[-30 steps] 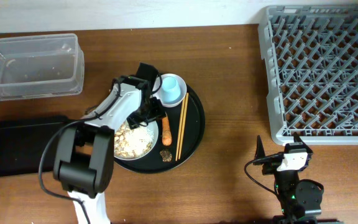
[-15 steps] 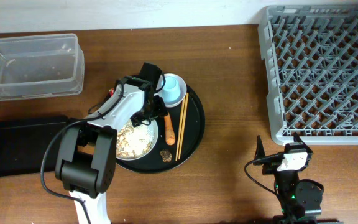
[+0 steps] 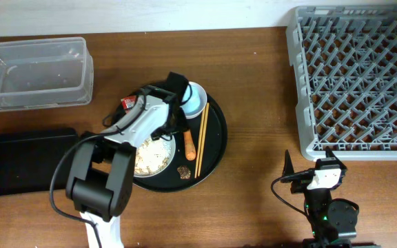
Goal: Sort waste into correct bins and load items into the dishwasher rack
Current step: 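Lower the left gripper and grasp the white plate's rim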
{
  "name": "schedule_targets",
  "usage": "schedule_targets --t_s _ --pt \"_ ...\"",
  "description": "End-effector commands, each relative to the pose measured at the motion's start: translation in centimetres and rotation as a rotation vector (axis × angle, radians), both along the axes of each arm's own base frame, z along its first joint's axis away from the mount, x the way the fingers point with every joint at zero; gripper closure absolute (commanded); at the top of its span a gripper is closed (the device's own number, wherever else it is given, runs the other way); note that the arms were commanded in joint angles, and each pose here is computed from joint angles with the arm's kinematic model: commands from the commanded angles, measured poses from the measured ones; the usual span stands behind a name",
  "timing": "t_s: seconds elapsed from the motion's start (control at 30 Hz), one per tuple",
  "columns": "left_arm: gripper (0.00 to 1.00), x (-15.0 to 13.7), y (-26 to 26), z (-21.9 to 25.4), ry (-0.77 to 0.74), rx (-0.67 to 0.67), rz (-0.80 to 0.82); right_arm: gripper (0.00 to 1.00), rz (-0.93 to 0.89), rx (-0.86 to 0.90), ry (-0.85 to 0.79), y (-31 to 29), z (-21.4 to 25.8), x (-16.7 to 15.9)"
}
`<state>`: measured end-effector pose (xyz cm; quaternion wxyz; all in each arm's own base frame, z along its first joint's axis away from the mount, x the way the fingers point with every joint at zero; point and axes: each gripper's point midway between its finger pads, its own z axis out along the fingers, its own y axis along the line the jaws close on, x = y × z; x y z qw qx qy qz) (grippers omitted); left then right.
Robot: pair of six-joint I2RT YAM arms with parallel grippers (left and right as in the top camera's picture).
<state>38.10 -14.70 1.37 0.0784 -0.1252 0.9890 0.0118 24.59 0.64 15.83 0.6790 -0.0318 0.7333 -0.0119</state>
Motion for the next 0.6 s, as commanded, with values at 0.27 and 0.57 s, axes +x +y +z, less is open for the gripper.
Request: schedule_targets --t_s 0.27,0.57 --pt "0.42 0.4 0.6 0.1 -0.024 0.056 0.037 0.02 -0.002 -0.003 0.002 0.0 -0.3 0.0" --pt "0.44 -0.3 -0.1 -1.0 0.004 0.07 0.014 0.02 -0.002 -0.002 0.002 0.0 -0.3 0.0"
